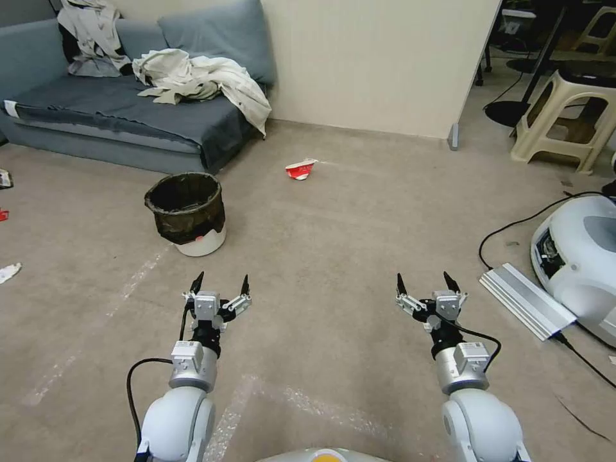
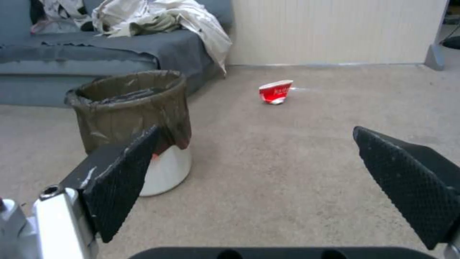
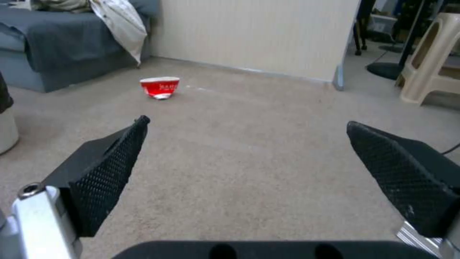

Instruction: Pick up the trash can from the floor.

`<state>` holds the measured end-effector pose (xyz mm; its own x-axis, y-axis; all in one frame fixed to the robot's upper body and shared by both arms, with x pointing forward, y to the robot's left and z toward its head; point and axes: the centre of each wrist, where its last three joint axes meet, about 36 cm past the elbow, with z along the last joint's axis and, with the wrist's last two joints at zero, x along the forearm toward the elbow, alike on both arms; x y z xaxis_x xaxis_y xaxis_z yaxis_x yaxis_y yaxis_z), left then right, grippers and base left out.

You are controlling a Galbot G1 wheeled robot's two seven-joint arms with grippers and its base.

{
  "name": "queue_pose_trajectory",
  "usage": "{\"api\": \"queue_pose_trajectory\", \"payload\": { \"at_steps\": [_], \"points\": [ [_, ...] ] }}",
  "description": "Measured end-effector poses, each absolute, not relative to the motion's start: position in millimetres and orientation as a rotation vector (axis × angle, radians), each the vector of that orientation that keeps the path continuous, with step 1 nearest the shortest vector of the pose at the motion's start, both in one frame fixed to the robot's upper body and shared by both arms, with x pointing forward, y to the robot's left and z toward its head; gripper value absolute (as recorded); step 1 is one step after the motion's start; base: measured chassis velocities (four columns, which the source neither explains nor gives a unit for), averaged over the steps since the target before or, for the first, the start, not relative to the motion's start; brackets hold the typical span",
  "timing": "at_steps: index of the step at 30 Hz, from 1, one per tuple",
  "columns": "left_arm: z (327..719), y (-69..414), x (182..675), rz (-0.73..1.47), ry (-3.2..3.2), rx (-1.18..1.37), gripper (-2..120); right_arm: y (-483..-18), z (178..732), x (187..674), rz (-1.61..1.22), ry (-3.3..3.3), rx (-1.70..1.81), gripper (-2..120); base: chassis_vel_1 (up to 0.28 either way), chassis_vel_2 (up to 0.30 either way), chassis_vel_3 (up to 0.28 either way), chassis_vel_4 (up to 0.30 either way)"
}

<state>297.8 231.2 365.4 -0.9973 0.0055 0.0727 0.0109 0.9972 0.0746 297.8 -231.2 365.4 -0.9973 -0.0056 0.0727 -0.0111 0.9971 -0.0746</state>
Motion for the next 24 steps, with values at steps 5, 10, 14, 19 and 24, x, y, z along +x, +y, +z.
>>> {"api": "queue_pose_trajectory", "payload": {
  "at_steps": [5, 10, 14, 19, 24],
  "points": [
    [365.4, 231.2, 297.8, -0.115, -3.067, -0.013, 100, -231.2, 365.4, 297.8, 0.115, -3.067, 0.013, 100, 0.000, 0.000, 0.000, 0.000],
    [365.4, 231.2, 297.8, -0.115, -3.067, -0.013, 100, -231.2, 365.4, 297.8, 0.115, -3.067, 0.013, 100, 0.000, 0.000, 0.000, 0.000],
    [365.4, 231.2, 297.8, -0.115, -3.067, -0.013, 100, -231.2, 365.4, 297.8, 0.115, -3.067, 0.013, 100, 0.000, 0.000, 0.000, 0.000],
    [365.4, 231.2, 297.8, -0.115, -3.067, -0.013, 100, -231.2, 365.4, 297.8, 0.115, -3.067, 0.013, 100, 0.000, 0.000, 0.000, 0.000],
    [365.4, 231.2, 297.7, -0.115, -3.067, -0.013, 100, -231.2, 365.4, 297.8, 0.115, -3.067, 0.013, 100, 0.000, 0.000, 0.000, 0.000]
  ]
}}
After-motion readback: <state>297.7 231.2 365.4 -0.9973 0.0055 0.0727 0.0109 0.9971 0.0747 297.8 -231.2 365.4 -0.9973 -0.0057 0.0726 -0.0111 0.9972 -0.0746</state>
